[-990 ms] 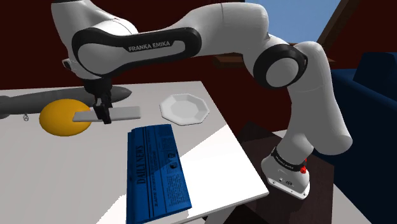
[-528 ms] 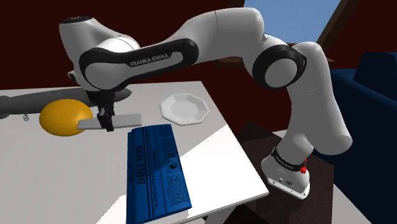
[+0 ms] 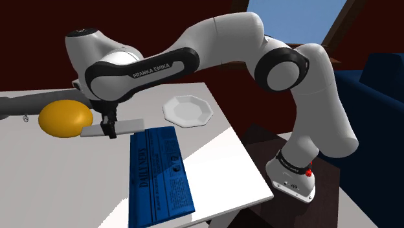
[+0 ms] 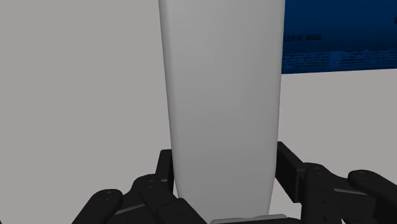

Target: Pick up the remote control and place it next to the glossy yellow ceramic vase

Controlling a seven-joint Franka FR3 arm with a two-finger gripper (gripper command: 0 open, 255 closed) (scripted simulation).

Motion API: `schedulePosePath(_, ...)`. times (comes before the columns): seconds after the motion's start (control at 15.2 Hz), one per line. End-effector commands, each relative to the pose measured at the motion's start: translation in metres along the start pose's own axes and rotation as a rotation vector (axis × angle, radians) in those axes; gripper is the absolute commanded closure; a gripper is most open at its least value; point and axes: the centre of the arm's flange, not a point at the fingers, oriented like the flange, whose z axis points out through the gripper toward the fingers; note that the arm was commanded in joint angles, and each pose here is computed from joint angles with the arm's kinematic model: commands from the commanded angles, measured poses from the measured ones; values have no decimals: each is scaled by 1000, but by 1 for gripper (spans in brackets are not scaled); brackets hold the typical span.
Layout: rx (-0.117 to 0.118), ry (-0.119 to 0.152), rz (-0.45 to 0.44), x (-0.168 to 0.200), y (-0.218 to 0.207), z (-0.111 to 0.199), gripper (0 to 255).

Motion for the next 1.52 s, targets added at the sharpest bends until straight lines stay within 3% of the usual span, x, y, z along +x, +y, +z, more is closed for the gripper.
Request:
schedulePosePath(0.0, 2, -8, 0, -1, 0, 8, 255)
schedulePosePath(0.33, 2, -8, 0, -1, 0, 8, 255)
schedulePosePath(0.4, 3, -8, 0, 0, 0, 8, 0)
schedulePosePath(0.73, 2, -8, 0, -1, 0, 8, 0)
schedulePosePath(0.99, 2, -8, 0, 0, 0, -42, 0)
schedulePosePath(1.45, 2, -8, 0, 0, 0, -42, 0)
